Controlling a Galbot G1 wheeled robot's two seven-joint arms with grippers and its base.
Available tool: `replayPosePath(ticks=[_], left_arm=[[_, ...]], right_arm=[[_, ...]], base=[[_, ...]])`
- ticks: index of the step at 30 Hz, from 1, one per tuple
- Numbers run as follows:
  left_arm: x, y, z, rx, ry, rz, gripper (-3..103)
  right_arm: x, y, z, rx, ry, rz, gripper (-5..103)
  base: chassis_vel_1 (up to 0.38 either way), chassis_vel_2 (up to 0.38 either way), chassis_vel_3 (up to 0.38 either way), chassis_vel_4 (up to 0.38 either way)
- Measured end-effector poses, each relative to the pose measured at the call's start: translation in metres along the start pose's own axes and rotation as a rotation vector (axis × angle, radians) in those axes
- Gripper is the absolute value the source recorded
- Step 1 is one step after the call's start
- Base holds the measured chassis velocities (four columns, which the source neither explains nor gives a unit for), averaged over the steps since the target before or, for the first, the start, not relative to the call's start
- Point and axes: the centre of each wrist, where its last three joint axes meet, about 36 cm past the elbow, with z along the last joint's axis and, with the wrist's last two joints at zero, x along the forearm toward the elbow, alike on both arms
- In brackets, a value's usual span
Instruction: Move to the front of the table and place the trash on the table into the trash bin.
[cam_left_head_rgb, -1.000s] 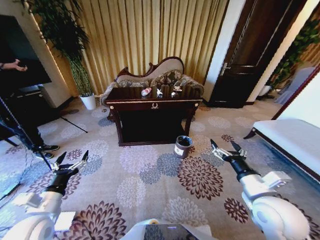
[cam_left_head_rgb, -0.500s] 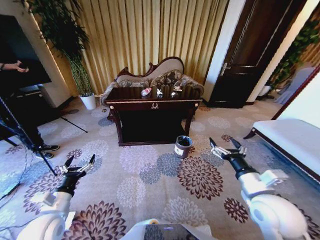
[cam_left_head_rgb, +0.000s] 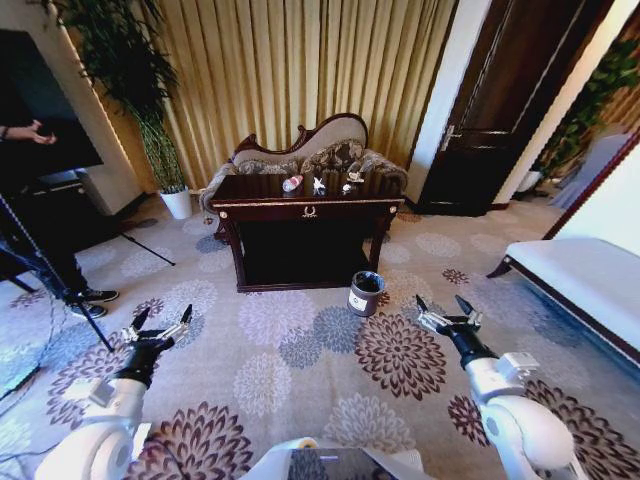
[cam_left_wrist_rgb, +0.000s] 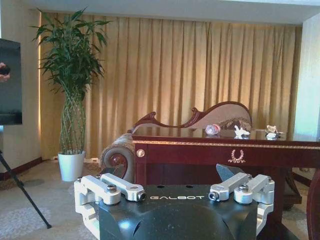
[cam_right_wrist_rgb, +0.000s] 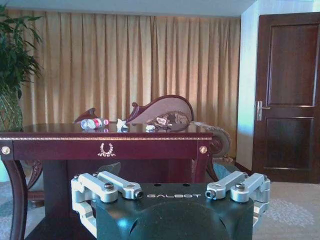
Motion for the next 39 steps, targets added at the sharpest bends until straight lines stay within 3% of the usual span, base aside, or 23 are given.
replayPosePath(ticks=[16, 39], left_arm=[[0.000, -0.011, -0.025, 0.012, 0.001, 0.013, 100], [0.003, -0.010, -0.027, 0.007, 0.000, 0.009, 100]], right_arm=[[0.002, 0.002, -0.008, -0.019, -0.021, -0.011, 100], [0.006, 0.009, -0.010, -0.031, -0.024, -0.039, 100]], base=[[-0.079, 0.081, 0.084, -0.071], [-0.326, 0.331, 0.342, -0.344]])
